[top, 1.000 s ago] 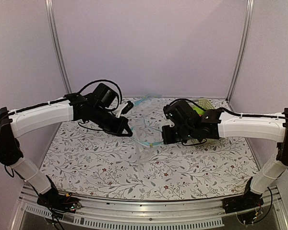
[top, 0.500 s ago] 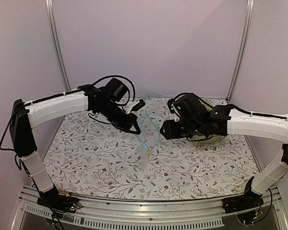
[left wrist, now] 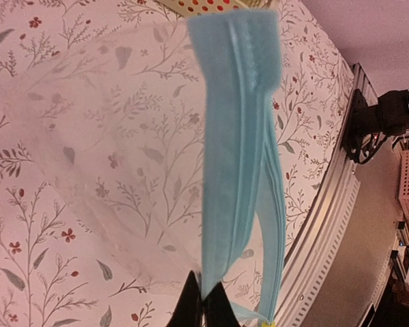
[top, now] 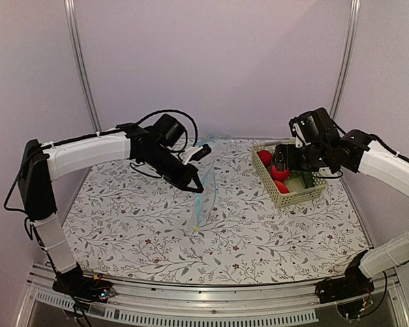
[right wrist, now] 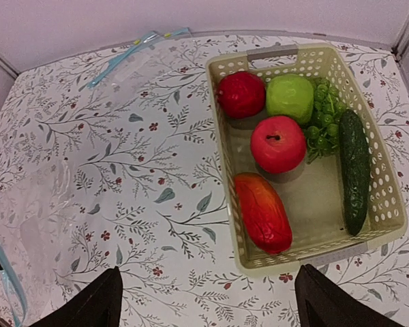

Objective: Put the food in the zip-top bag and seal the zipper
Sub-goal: Pick up the fake fruit from the bin, then place the fake fruit in the zipper food storage bag.

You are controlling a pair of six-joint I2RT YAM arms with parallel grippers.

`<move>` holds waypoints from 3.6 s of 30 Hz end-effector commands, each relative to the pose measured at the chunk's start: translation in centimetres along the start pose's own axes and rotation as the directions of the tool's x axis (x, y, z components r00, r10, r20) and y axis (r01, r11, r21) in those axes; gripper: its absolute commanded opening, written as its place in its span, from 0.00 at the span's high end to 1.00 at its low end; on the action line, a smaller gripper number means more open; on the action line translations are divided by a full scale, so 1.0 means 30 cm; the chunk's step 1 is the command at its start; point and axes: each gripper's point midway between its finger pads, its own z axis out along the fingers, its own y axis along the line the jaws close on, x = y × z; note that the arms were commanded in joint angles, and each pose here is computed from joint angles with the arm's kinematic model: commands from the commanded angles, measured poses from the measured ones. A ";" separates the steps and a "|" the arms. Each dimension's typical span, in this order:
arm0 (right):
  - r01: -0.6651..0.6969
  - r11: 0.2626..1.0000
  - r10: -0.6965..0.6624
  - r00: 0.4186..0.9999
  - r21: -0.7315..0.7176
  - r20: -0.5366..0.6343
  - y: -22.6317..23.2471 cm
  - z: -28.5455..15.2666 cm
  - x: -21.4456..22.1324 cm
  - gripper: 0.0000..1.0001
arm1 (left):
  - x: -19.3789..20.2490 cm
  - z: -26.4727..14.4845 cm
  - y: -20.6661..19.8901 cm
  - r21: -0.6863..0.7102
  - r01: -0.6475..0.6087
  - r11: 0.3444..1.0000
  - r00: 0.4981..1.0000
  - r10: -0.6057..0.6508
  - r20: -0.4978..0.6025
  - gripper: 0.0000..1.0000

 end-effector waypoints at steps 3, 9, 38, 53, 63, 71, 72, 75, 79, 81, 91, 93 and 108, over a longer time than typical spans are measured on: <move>-0.040 0.987 0.057 0.993 0.154 -0.107 -0.228 0.136 -0.005 0.11 | 0.003 0.000 0.008 0.030 -0.015 0.999 1.000 0.014 0.027 1.00; -0.068 0.981 0.097 0.983 0.180 -0.155 -0.316 0.315 -0.037 0.09 | 0.017 0.006 0.013 0.037 -0.004 0.999 1.000 0.003 0.025 1.00; 0.017 0.963 0.073 0.945 0.267 -0.320 -0.379 0.733 0.065 0.05 | 0.008 -0.008 0.029 0.046 0.030 0.999 0.999 -0.032 0.044 1.00; 0.018 0.952 0.062 0.966 0.304 -0.251 -0.387 0.602 -0.035 0.26 | -0.027 -0.038 -0.010 0.092 0.062 0.994 0.994 -0.070 0.087 1.00; 0.009 0.991 0.006 0.993 0.130 -0.117 -0.282 0.207 -0.171 0.28 | -0.125 -0.048 -0.156 0.216 0.132 0.967 0.956 -0.182 0.229 1.00; -0.020 0.952 -0.006 0.997 -0.307 -0.083 0.020 -0.053 -0.092 0.29 | -0.147 0.092 -0.266 0.352 0.197 0.915 0.919 -0.297 0.258 1.00; -0.026 0.932 -0.003 0.997 -0.361 -0.080 0.060 -0.081 -0.075 0.29 | -0.140 0.114 -0.267 0.359 0.205 0.911 0.919 -0.305 0.251 1.00; -0.055 0.865 0.019 0.997 -0.499 -0.078 0.169 -0.153 -0.028 0.29 | -0.104 0.181 -0.257 0.353 0.232 0.906 0.926 -0.317 0.205 1.00; -0.084 0.780 0.026 0.994 -0.620 -0.102 0.297 -0.205 0.046 0.30 | -0.063 0.241 -0.246 0.353 0.250 0.902 0.935 -0.319 0.154 1.00; -0.088 0.743 0.022 0.994 -0.664 -0.108 0.353 -0.216 0.076 0.29 | -0.040 0.258 -0.231 0.340 0.257 0.905 0.937 -0.319 0.142 1.00; -0.180 0.631 0.024 0.977 -0.755 -0.213 0.533 -0.146 0.209 0.31 | 0.000 0.279 -0.221 0.339 0.262 0.904 0.941 -0.316 0.117 1.00; -0.196 0.639 0.018 0.970 -0.744 -0.241 0.542 -0.118 0.239 0.31 | -0.002 0.274 -0.218 0.337 0.262 0.904 0.941 -0.317 0.120 1.00; -0.283 0.752 0.099 0.942 -0.595 -0.322 0.420 0.012 0.391 0.33 | -0.019 0.216 -0.236 0.352 0.228 0.908 0.942 -0.298 0.157 1.00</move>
